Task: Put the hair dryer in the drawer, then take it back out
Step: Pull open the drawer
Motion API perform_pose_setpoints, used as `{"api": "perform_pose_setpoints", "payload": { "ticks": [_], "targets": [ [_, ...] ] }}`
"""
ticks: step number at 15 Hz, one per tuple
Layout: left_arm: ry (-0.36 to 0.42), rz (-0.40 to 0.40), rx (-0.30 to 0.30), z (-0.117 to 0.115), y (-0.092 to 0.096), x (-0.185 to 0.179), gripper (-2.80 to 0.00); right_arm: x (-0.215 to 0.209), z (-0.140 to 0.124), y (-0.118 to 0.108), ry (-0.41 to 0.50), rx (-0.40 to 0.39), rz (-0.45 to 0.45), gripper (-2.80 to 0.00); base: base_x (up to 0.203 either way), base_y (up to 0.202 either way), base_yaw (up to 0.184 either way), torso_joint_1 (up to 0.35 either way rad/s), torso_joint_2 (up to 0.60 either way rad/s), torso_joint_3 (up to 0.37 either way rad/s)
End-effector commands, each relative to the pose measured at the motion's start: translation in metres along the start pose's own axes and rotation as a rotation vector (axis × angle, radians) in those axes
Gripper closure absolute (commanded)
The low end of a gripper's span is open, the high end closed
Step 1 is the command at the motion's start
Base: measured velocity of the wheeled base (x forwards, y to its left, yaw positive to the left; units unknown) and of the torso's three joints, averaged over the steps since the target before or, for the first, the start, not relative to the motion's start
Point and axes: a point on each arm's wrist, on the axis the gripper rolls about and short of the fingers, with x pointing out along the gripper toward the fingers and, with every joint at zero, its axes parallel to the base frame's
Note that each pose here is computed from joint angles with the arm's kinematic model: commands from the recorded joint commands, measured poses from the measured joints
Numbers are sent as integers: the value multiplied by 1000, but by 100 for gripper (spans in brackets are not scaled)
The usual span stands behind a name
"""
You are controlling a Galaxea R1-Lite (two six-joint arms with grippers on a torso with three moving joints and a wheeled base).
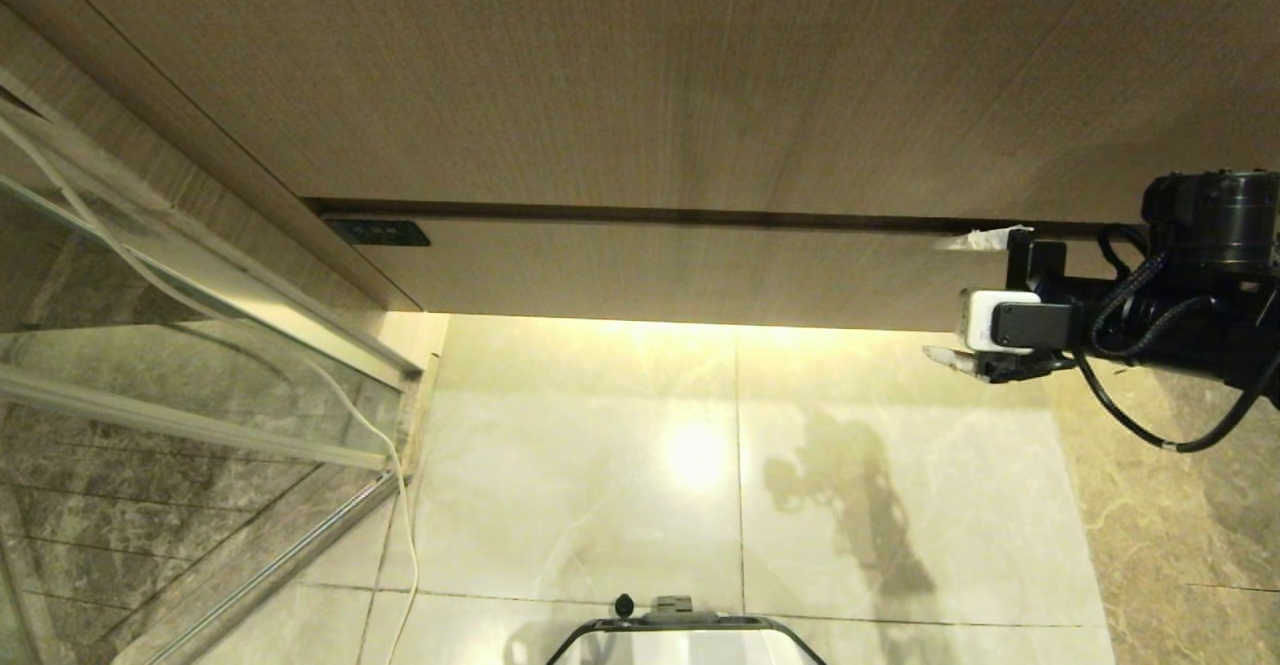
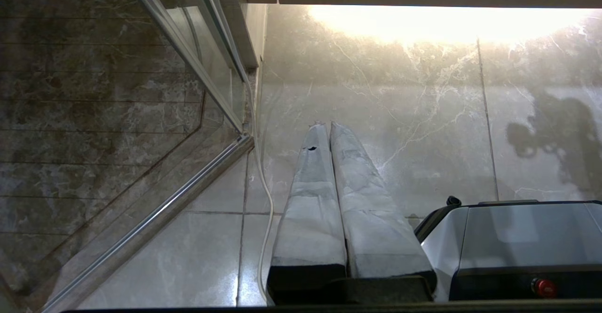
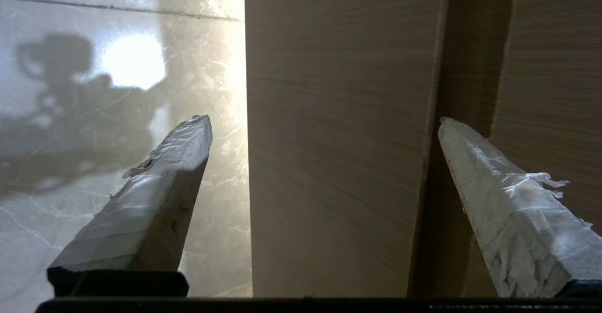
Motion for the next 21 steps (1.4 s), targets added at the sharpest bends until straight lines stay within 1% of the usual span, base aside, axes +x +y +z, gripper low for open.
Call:
{"api": "perform_pose_setpoints", "payload": {
  "ticks": [1, 6, 9, 12, 14, 15, 16, 21],
  "targets": [
    [1, 1, 0, 0, 0, 0, 0, 7, -5, 2, 7, -1, 10, -280, 0, 0, 0, 0, 0, 0],
    [1, 1, 0, 0, 0, 0, 0, 14, -8, -1, 7, 2, -16, -280, 0, 0, 0, 0, 0, 0],
    [1, 1, 0, 0, 0, 0, 0, 17, -9, 0, 7, 1, -20, -280, 0, 0, 0, 0, 0, 0],
    [1, -1, -1, 0, 0, 0, 0, 22, -12, 1, 7, -5, -43, -280, 0, 0, 0, 0, 0, 0],
    [1, 1, 0, 0, 0, 0, 0, 28, -13, 2, 4, 22, -63, -280, 0, 0, 0, 0, 0, 0],
    [1, 1, 0, 0, 0, 0, 0, 30, -14, 0, 2, 32, -88, -280, 0, 0, 0, 0, 0, 0],
    [1, 1, -1, 0, 0, 0, 0, 32, -15, 1, 2, 33, -100, -280, 0, 0, 0, 0, 0, 0],
    [1, 1, 0, 0, 0, 0, 0, 44, -20, 5, 4, 38, -89, -280, 0, 0, 0, 0, 0, 0]
  ]
}}
